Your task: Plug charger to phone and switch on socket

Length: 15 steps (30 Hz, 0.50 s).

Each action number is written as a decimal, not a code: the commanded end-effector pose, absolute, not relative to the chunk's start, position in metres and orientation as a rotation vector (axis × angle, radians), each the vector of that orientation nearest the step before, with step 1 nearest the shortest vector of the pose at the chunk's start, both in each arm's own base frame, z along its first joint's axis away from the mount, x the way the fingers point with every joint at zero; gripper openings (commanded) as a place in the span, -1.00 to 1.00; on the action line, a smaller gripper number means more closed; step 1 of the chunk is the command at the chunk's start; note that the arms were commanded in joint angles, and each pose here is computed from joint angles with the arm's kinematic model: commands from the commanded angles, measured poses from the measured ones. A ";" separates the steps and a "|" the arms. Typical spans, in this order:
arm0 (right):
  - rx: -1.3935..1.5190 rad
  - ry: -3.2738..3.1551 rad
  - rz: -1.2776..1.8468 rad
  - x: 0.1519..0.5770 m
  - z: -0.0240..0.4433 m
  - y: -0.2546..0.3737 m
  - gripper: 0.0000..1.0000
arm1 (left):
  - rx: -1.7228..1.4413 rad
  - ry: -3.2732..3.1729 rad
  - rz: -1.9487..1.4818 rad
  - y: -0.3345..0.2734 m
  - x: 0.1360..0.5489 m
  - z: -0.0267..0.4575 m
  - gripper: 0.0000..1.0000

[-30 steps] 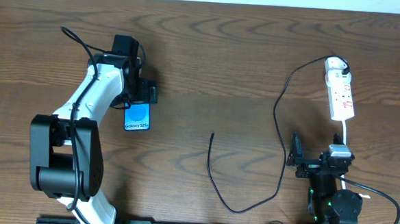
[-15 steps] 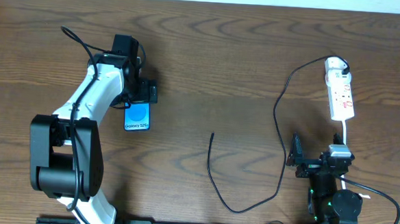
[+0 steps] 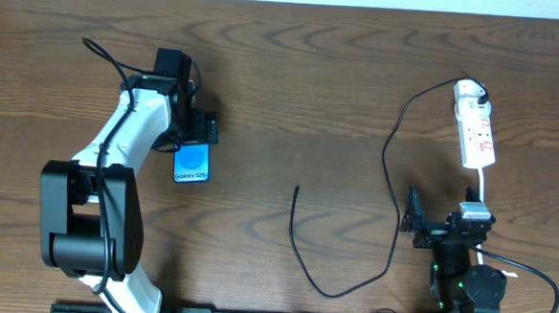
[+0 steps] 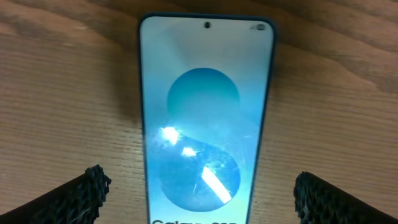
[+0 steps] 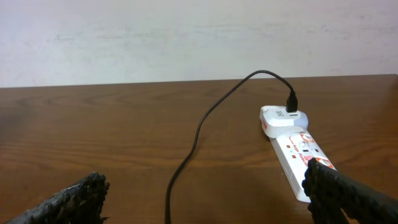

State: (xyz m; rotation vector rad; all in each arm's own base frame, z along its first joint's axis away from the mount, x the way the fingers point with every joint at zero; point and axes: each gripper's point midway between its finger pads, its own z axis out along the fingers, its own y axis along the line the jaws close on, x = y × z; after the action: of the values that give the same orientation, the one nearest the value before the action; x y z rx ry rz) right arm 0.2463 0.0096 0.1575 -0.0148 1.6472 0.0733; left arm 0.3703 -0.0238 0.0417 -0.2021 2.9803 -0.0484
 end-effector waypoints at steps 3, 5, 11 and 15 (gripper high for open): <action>-0.009 1.650 0.082 0.246 0.156 0.010 0.99 | -0.221 3.001 -0.013 -0.014 0.368 0.039 0.96; -0.009 1.650 0.082 0.246 0.156 0.010 0.99 | -0.217 2.998 -0.013 -0.014 0.370 0.041 0.96; -0.009 1.650 0.082 0.246 0.156 0.010 0.98 | -0.217 2.996 -0.014 -0.014 0.371 0.042 0.95; -0.009 1.650 0.082 0.246 0.156 0.010 0.98 | -0.214 3.002 -0.016 -0.014 0.370 0.042 0.96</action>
State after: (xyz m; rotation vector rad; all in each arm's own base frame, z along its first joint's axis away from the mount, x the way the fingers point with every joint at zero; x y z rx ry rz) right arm 0.2463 0.0096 0.1575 -0.0148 1.6472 0.0733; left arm 0.3645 -0.0181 0.0409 -0.2247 3.0036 -0.0420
